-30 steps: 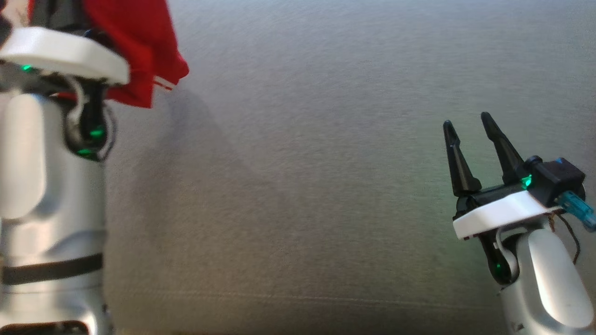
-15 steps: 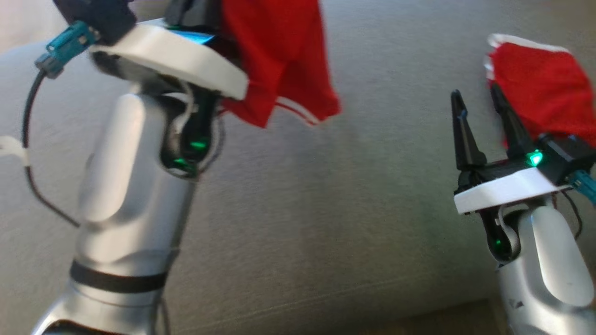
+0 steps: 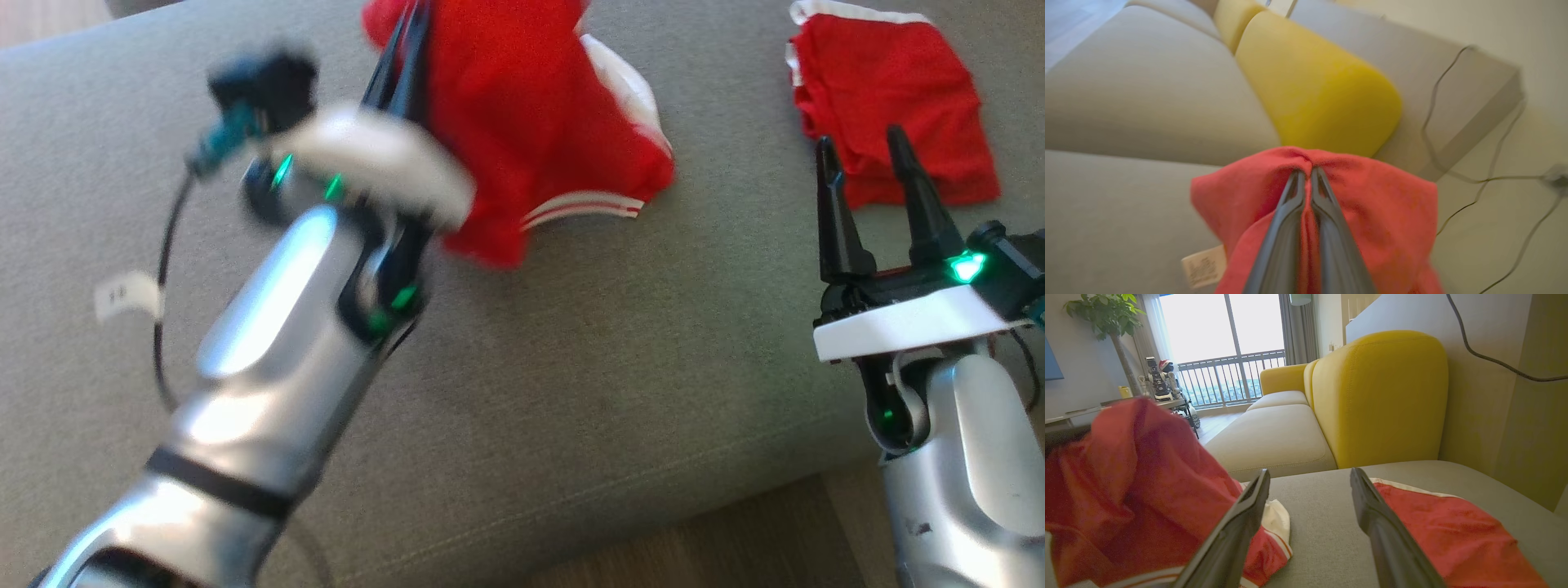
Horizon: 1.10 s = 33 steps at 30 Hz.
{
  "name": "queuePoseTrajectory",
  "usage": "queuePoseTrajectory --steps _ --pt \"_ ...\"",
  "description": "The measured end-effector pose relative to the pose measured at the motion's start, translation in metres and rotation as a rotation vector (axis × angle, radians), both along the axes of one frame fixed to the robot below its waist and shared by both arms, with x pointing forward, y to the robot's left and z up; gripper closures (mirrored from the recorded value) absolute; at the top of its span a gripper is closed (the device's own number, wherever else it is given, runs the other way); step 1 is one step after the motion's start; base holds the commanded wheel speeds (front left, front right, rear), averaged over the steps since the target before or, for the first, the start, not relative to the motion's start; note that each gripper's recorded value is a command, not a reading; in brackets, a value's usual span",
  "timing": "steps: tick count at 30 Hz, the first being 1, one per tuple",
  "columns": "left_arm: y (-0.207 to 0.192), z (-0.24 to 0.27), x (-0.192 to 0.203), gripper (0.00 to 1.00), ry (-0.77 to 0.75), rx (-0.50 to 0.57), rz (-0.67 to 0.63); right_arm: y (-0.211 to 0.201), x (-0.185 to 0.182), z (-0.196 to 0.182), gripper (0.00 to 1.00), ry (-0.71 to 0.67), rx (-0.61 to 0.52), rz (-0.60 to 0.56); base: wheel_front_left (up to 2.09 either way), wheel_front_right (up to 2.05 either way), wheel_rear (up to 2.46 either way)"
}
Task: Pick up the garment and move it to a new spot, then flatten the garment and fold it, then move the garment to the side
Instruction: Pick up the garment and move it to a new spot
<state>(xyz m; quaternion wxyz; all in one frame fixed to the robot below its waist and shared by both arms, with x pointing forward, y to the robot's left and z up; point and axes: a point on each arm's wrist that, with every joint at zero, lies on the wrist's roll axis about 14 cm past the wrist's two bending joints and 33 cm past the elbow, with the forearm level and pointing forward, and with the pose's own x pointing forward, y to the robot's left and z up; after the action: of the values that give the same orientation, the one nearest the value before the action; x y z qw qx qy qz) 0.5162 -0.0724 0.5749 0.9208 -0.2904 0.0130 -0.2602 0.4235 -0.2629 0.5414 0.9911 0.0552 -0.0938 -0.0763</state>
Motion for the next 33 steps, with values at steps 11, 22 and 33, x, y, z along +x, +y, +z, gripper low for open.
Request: queuePoseTrajectory --steps 11,22,33 --pt "0.091 -0.133 -0.018 0.0 0.144 0.483 0.091 0.038 0.022 -0.008 0.0 0.014 -0.004 0.107 0.0 0.0 0.0" --pt "0.192 -0.019 -0.037 0.0 -0.186 0.484 0.435 0.073 0.005 -0.036 0.0 0.098 0.029 0.193 0.0 0.0 0.0" --pt "0.221 -0.034 -0.122 0.0 -0.134 0.403 0.569 0.086 0.002 -0.061 0.0 0.168 0.065 0.218 0.0 0.0 0.0"
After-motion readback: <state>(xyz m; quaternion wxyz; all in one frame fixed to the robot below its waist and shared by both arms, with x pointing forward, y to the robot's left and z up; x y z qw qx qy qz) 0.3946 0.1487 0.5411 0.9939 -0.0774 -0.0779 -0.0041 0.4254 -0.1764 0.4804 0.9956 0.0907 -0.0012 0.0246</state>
